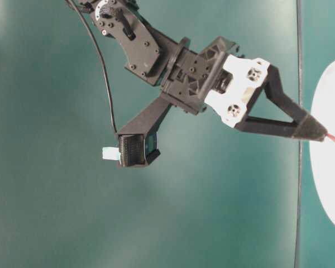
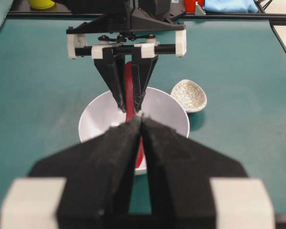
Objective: Scoop the yellow hexagonal prism block from the bowl with a spoon using the right arm.
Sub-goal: 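Push the spoon left under the yellow block to scoop it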
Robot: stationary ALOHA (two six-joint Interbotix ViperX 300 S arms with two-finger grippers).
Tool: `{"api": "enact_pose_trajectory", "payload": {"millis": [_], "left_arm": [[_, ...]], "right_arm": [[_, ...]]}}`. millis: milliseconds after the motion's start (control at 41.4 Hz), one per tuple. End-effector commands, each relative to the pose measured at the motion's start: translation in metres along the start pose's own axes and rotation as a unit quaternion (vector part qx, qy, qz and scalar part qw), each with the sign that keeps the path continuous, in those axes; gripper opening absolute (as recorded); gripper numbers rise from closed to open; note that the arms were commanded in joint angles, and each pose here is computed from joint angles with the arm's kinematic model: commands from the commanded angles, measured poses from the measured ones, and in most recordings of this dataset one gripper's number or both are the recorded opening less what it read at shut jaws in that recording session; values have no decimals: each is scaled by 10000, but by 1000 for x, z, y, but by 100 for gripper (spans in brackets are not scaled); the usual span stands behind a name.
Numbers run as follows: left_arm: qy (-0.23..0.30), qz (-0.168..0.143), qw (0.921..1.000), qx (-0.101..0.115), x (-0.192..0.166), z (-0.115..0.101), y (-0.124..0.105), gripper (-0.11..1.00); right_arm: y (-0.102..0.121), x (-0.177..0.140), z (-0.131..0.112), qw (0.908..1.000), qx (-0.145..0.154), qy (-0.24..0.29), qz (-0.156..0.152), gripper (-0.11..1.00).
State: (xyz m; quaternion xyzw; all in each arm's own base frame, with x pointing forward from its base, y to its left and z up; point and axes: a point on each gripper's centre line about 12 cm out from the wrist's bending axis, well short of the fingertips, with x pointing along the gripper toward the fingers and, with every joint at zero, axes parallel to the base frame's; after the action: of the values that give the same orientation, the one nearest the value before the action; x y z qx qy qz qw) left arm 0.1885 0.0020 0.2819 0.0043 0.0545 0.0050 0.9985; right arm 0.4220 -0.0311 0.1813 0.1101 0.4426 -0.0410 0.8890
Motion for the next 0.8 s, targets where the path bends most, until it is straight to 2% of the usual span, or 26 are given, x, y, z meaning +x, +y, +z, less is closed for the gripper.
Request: {"api": "enact_pose_trajectory", "payload": {"millis": [0, 773], "left_arm": [[-161, 8, 9999, 7, 1, 12, 0, 11], [-161, 8, 9999, 7, 1, 12, 0, 11]], "right_arm": [[1, -10, 14, 9997, -7, -261, 17, 25], [0, -17, 18, 9994, -10, -355, 10, 25]]}}
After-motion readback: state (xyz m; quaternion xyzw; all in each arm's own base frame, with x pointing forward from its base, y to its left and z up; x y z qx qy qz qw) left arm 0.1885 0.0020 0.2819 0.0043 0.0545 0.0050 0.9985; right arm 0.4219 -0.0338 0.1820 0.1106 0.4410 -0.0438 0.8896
